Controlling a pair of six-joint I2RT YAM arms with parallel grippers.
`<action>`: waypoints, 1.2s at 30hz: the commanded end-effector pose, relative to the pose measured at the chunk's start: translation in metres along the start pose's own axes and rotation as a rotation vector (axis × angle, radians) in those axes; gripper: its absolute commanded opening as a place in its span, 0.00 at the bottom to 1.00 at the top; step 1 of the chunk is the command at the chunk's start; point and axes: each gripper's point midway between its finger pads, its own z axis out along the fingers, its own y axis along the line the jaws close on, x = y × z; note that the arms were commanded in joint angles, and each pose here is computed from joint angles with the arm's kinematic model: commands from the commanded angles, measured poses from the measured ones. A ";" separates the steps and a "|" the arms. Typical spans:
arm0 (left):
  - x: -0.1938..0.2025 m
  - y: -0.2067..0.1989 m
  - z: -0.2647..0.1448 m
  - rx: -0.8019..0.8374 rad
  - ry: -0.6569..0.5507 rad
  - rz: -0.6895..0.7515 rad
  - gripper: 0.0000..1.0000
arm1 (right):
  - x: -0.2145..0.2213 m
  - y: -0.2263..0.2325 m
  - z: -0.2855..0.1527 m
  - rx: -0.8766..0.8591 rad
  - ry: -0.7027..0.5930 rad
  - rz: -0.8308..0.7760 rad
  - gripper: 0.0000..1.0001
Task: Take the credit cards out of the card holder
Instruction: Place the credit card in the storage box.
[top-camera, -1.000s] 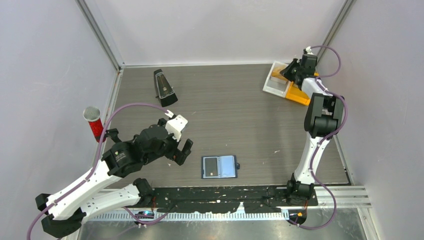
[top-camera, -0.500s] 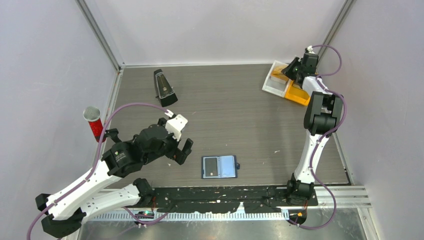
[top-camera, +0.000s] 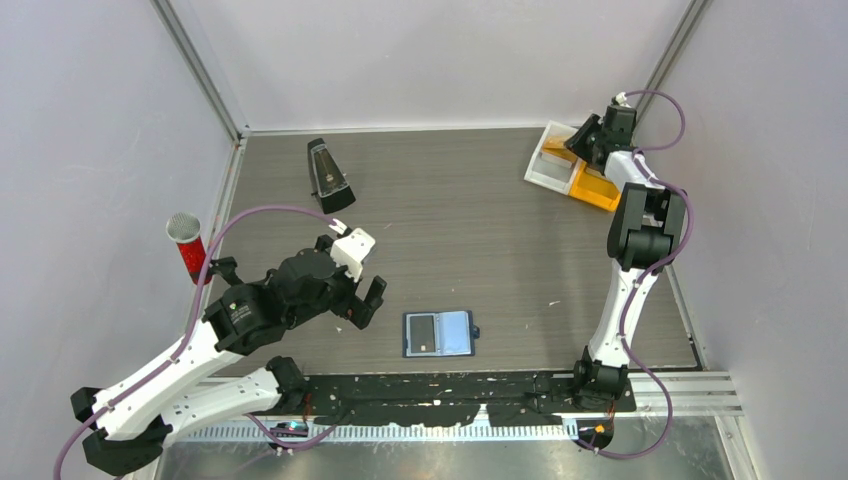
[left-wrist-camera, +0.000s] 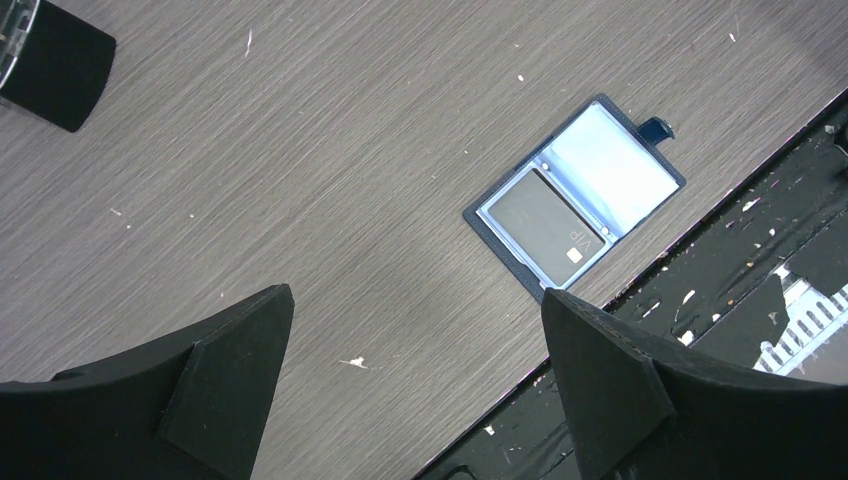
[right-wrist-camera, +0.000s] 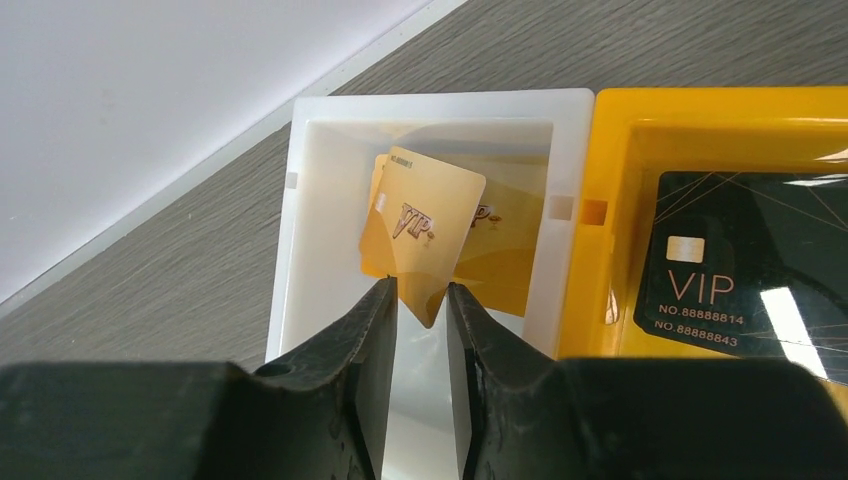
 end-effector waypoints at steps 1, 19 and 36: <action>-0.008 0.002 0.000 -0.007 -0.043 -0.001 0.99 | -0.039 0.010 -0.011 0.012 -0.093 -0.025 0.33; -0.009 0.009 -0.003 -0.050 -0.051 -0.032 0.99 | -0.069 0.023 -0.046 0.061 -0.168 -0.036 0.44; -0.002 0.019 -0.005 -0.128 0.013 -0.081 0.99 | 0.057 0.128 -0.154 -0.010 0.087 -0.103 0.43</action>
